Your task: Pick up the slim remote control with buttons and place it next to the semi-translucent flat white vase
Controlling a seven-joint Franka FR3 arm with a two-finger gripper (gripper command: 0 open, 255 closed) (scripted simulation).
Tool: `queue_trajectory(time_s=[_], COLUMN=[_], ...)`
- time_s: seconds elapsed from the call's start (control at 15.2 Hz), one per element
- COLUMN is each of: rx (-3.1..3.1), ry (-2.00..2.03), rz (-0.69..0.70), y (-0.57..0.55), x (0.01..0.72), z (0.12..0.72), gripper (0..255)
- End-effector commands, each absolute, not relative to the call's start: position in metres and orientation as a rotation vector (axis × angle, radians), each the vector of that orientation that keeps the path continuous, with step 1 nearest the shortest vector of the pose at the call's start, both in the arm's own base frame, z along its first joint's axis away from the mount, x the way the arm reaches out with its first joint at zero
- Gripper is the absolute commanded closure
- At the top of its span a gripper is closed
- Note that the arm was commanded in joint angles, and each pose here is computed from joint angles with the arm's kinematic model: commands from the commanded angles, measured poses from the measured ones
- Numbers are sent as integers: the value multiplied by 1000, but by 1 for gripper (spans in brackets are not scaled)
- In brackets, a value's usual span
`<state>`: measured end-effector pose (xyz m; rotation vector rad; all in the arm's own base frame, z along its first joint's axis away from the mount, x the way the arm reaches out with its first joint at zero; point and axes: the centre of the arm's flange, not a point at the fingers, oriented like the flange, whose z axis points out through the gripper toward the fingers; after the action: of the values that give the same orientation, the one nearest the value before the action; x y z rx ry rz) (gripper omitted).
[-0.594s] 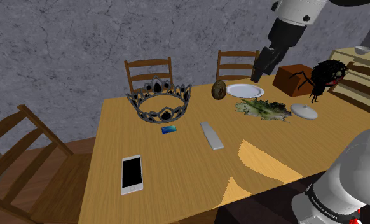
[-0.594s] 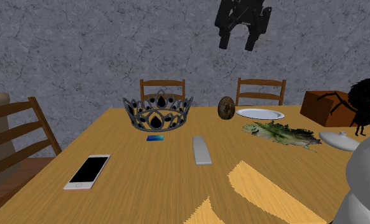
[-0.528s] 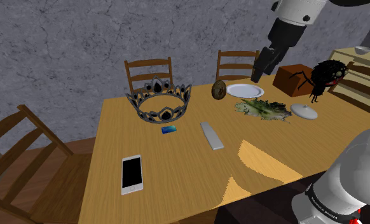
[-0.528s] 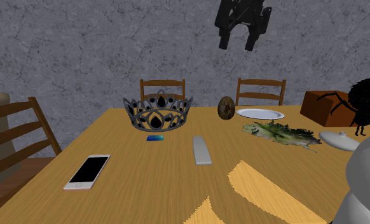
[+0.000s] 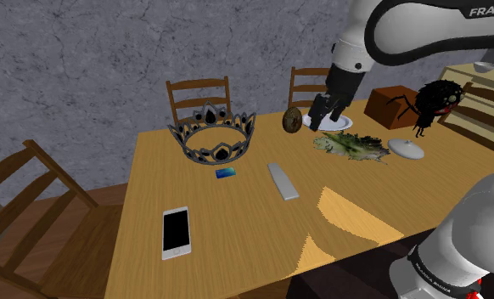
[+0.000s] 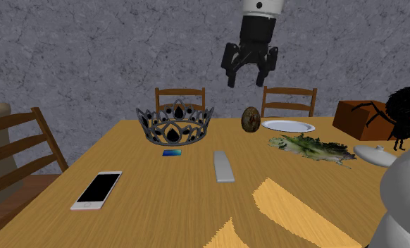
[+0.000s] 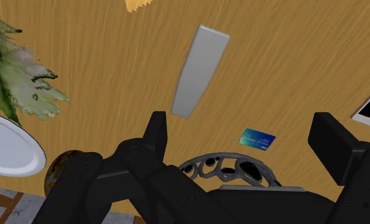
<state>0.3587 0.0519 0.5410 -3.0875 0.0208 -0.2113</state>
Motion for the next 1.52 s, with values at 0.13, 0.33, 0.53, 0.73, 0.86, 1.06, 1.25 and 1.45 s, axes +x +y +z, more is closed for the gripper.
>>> queue_trajectory(time_s=[0.13, 0.33, 0.53, 0.73, 0.86, 1.06, 1.25, 1.45], rx=[-3096, -3100, -3103, -3104, -3104, -3102, -3098, -3093], ry=[113, 182, 250, 319, 365, 434, 503, 572], rz=[-178, -151, -125, -98, -80, -53, -25, 2], y=[56, 56, 56, 55, 53, 50, 46, 42], x=[388, 409, 429, 449, 462, 480, 498, 515], z=[497, 462, 427, 391, 368, 332, 295, 259], gripper=[0, 0, 0, 0, 0, 0, 0, 0])
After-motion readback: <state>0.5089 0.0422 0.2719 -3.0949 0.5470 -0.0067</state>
